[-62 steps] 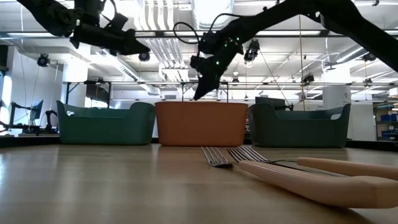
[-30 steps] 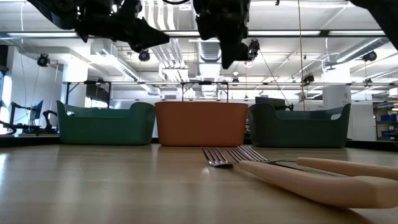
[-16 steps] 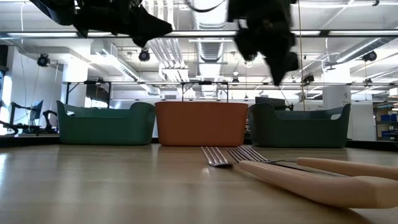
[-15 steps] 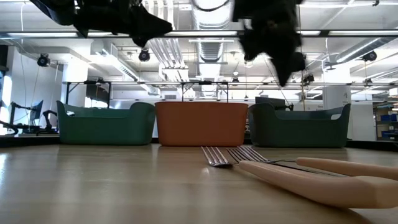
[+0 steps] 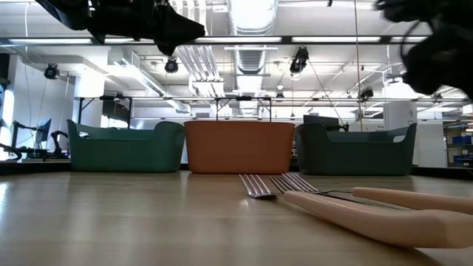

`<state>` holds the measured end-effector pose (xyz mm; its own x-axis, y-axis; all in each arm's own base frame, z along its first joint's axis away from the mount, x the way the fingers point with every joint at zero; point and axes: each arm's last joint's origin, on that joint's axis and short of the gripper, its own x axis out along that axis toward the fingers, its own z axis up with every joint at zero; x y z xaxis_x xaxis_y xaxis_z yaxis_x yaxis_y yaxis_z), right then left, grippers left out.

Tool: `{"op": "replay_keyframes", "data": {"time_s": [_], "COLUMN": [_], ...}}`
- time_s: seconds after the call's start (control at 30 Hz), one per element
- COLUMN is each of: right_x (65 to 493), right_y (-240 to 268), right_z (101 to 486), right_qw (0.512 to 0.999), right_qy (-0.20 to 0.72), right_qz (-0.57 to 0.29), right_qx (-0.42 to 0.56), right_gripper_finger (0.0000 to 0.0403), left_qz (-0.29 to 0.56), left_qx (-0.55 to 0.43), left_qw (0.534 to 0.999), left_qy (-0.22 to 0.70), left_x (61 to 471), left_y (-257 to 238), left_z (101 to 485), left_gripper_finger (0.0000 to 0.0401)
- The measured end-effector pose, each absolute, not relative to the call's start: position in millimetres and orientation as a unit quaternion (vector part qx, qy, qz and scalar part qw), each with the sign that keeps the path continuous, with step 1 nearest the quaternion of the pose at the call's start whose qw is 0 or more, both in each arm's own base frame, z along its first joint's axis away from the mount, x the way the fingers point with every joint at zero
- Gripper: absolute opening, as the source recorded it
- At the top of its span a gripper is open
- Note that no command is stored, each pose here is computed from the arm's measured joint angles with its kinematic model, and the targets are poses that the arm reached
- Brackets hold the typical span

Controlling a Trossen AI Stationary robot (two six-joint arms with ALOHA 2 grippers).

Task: Sort silverware by color (type)
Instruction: Put the white fork into the blue bin

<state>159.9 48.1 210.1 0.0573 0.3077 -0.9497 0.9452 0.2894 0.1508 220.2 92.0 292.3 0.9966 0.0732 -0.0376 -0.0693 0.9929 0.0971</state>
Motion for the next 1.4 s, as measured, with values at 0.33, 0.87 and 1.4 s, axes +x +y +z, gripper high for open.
{"op": "replay_keyframes", "data": {"time_s": [0.33, 0.87, 1.4], "right_x": [134.1, 141.9, 146.3], "right_y": [75.0, 85.9, 88.5], "right_z": [186.9, 170.3, 149.4], "right_qw": [0.510, 0.474, 0.477], "right_qy": [0.572, 0.568, 0.587], "right_qz": [-0.328, -0.379, -0.393], "right_qx": [0.553, 0.556, 0.524], "right_gripper_finger": [0.0027, 0.0081, 0.0213], "left_qz": [0.036, 0.035, 0.035], "left_qx": [0.031, 0.025, 0.021], "left_qw": [0.998, 0.998, 0.998], "left_qy": [0.030, 0.041, 0.045], "left_x": [220.1, 219.8, 219.7], "left_y": [92.1, 92.0, 92.0], "left_z": [290.2, 288.0, 287.2], "left_gripper_finger": [0.0078, 0.0078, 0.0078]}}
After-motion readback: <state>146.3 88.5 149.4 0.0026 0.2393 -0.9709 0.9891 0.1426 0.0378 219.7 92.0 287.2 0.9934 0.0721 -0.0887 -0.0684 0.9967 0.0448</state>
